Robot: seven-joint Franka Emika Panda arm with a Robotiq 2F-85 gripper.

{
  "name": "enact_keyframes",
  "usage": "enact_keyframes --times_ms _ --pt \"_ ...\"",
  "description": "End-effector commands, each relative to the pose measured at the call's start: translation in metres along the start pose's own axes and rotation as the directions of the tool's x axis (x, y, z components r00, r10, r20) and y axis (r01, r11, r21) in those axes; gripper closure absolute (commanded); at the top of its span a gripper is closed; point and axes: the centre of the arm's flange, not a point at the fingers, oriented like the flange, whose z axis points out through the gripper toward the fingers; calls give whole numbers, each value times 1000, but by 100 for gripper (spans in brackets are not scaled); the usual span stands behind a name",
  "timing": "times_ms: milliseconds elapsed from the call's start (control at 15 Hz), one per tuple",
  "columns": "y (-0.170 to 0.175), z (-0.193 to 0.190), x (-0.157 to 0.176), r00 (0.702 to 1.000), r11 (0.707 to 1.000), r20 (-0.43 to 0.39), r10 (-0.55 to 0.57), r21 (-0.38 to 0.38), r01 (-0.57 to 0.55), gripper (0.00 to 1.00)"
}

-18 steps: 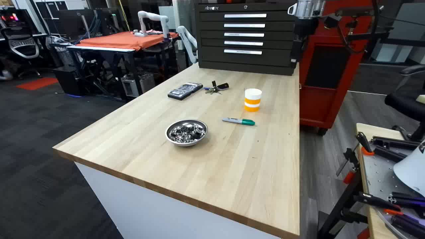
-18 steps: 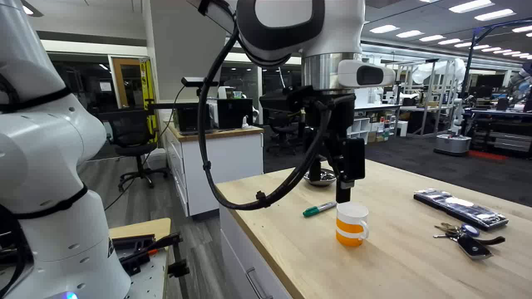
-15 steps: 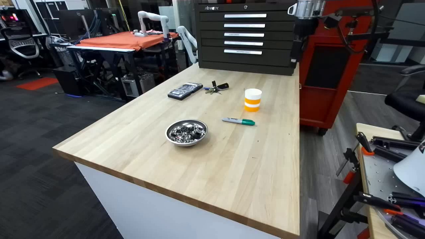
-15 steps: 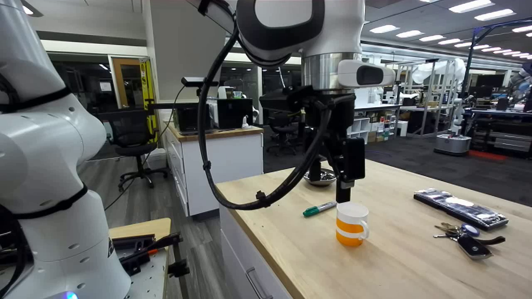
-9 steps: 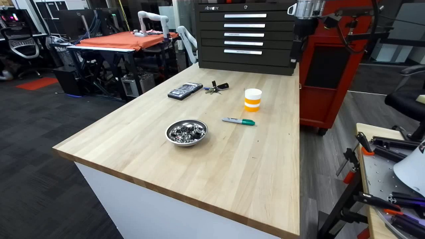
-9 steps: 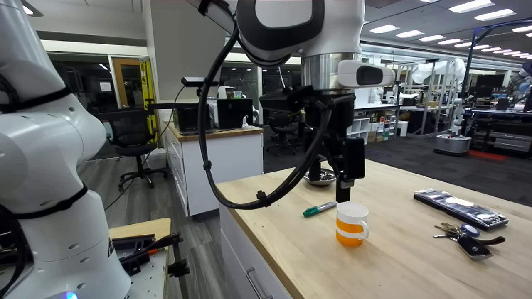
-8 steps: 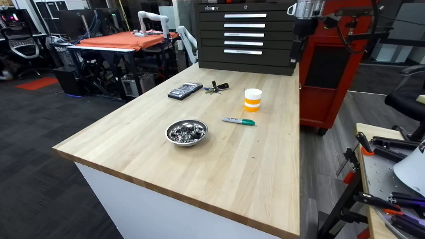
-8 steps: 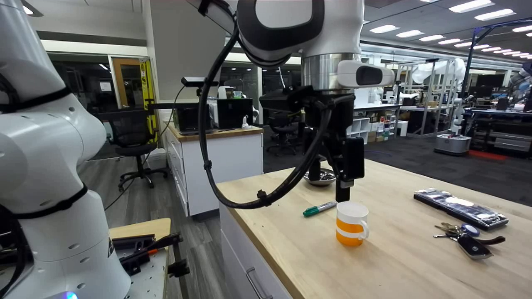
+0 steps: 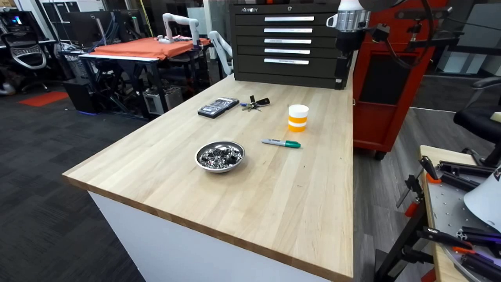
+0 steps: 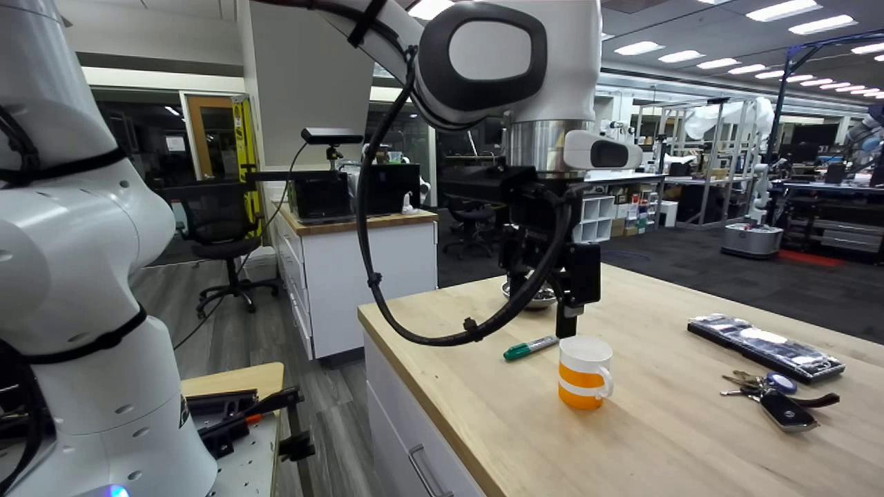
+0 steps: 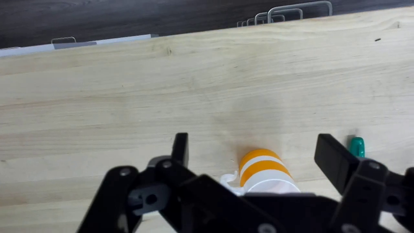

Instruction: Put the marker inside the cup

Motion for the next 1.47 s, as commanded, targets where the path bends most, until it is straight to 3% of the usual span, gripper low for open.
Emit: enact_keyframes --times_ms 0,867,1400 --pt "-14 5 34 997 997 2 -74 -3 74 0" --pt "-76 13 99 997 996 7 -76 45 76 0" --pt "-136 27 91 995 994 29 -95 51 94 0"
